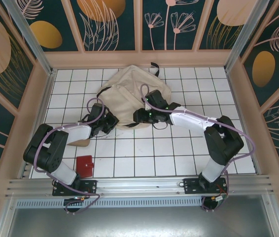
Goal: Pack the student bag
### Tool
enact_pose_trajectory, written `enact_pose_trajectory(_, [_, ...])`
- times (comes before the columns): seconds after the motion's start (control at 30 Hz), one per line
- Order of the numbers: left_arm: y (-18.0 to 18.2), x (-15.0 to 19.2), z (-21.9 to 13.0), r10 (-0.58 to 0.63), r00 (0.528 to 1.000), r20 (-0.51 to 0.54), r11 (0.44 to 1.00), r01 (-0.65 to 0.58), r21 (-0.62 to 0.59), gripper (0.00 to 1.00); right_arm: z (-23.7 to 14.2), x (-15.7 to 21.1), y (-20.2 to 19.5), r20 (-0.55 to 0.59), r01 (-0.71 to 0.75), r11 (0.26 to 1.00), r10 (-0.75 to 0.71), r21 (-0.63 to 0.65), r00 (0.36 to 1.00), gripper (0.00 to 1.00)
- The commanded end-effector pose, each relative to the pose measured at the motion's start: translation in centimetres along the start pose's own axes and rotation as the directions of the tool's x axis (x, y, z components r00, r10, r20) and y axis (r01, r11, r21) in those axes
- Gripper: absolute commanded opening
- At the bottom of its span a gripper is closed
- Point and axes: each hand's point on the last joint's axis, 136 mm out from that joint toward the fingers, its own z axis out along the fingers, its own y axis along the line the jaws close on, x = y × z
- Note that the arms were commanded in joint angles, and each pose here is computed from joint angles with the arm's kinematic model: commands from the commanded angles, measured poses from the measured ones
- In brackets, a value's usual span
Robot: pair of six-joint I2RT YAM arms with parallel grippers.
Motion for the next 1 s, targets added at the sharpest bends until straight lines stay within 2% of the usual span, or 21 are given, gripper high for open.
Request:
enact_pose_trajectory(0.0, [0.6, -0.5, -0.5, 0.006, 1.000, 0.023, 1.000, -0.006, -0.023, 0.00, 1.6, 1.6, 0.5, -0.113, 0.124, 0.989, -0.132, -0.076, 0.985, 0.49])
enact_pose_trajectory(0.17, [0.7, -0.4, -0.4, 0.005, 1.000, 0.023, 1.000, -0.004, -0.027, 0.00, 3.1, 1.0, -1.0, -0.128, 0.144, 0.990, -0.144, -0.016, 0.981, 0.52])
enact_pose_trajectory(0.37, [0.8, -0.3, -0.4, 0.006, 1.000, 0.018, 1.000, -0.006, -0.029, 0.00, 4.2, 1.4, -2.0, -0.158, 0.134, 0.991, -0.136, -0.022, 0.978, 0.56])
enact_pose_trajectory(0.53, [0.7, -0.4, -0.3, 0.007, 1.000, 0.018, 1.000, -0.006, -0.028, 0.00, 4.5, 1.9, -1.3, -0.171, 0.147, 0.986, -0.158, -0.079, 0.972, 0.52])
enact_pose_trajectory(0.7, [0.6, -0.4, -0.3, 0.010, 1.000, 0.015, 1.000, -0.010, -0.026, 0.00, 4.0, 0.6, -1.5, -0.131, 0.166, 0.986, -0.169, -0.032, 0.977, 0.45])
enact_pose_trajectory(0.83, [0.7, -0.3, -0.3, 0.012, 1.000, 0.016, 0.999, -0.011, -0.030, 0.00, 2.8, -0.8, -0.7, -0.068, 0.184, 0.983, -0.185, -0.027, 0.980, 0.44])
enact_pose_trajectory(0.97, [0.6, -0.4, -0.3, 0.013, 1.000, 0.018, 1.000, -0.012, -0.028, 0.00, 4.0, -0.5, -1.4, -0.101, 0.165, 0.986, -0.166, -0.019, 0.981, 0.45])
